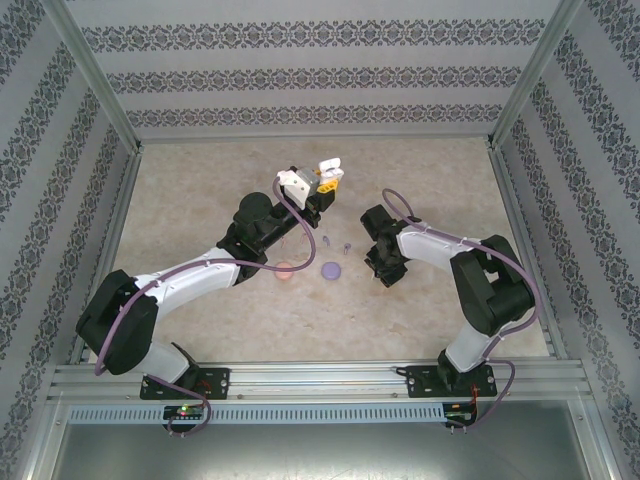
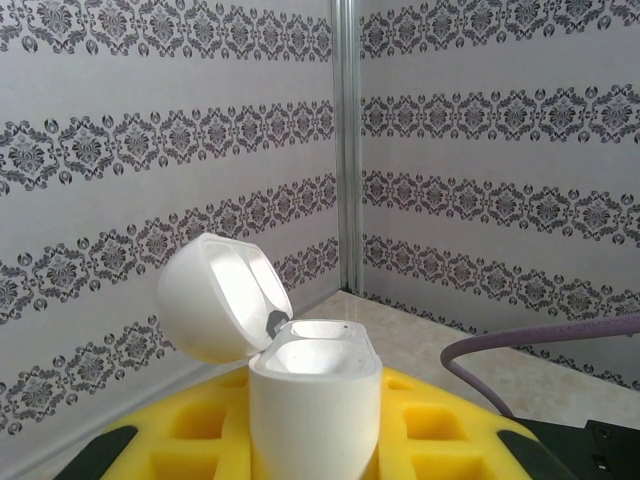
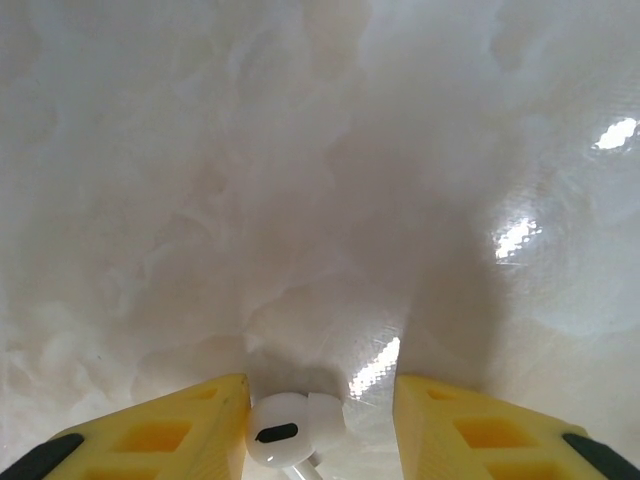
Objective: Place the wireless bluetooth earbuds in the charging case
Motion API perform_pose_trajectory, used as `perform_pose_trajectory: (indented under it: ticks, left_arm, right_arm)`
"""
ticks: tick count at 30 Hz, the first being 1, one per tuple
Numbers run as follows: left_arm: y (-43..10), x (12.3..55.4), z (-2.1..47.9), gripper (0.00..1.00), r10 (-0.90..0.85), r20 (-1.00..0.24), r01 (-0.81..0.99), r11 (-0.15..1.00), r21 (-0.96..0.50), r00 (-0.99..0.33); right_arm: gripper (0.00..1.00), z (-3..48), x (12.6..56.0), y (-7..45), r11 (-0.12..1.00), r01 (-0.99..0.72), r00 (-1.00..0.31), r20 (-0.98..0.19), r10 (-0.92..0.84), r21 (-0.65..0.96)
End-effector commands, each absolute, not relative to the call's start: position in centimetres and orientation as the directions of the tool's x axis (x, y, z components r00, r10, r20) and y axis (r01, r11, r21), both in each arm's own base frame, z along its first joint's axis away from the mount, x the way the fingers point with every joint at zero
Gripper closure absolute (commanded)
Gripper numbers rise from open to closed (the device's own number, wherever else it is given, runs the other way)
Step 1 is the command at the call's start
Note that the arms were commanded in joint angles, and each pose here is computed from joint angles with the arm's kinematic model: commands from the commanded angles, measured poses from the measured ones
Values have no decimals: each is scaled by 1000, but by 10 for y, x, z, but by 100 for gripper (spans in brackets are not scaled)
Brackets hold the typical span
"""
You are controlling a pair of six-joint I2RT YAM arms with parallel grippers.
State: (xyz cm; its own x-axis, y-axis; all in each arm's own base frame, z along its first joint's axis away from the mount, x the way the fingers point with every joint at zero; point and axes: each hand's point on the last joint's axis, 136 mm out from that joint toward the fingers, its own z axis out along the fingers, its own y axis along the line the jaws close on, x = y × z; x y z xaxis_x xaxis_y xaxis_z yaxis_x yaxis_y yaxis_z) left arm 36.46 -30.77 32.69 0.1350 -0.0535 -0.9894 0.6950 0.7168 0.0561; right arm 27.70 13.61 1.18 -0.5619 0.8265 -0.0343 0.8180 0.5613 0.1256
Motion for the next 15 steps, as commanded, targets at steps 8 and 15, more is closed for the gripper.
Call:
perform_pose_trajectory:
  ticks: [8, 15]
  left_arm:
    - [-305, 369, 349, 100, -112, -976, 696, 717, 51, 187]
    - [-306, 370, 348, 100, -116, -977, 699, 713, 45, 181]
  right_arm:
    - [63, 1, 291, 143, 566, 813, -568, -26, 823, 138]
    - [72, 2, 293, 145, 583, 799, -585, -28, 810, 147]
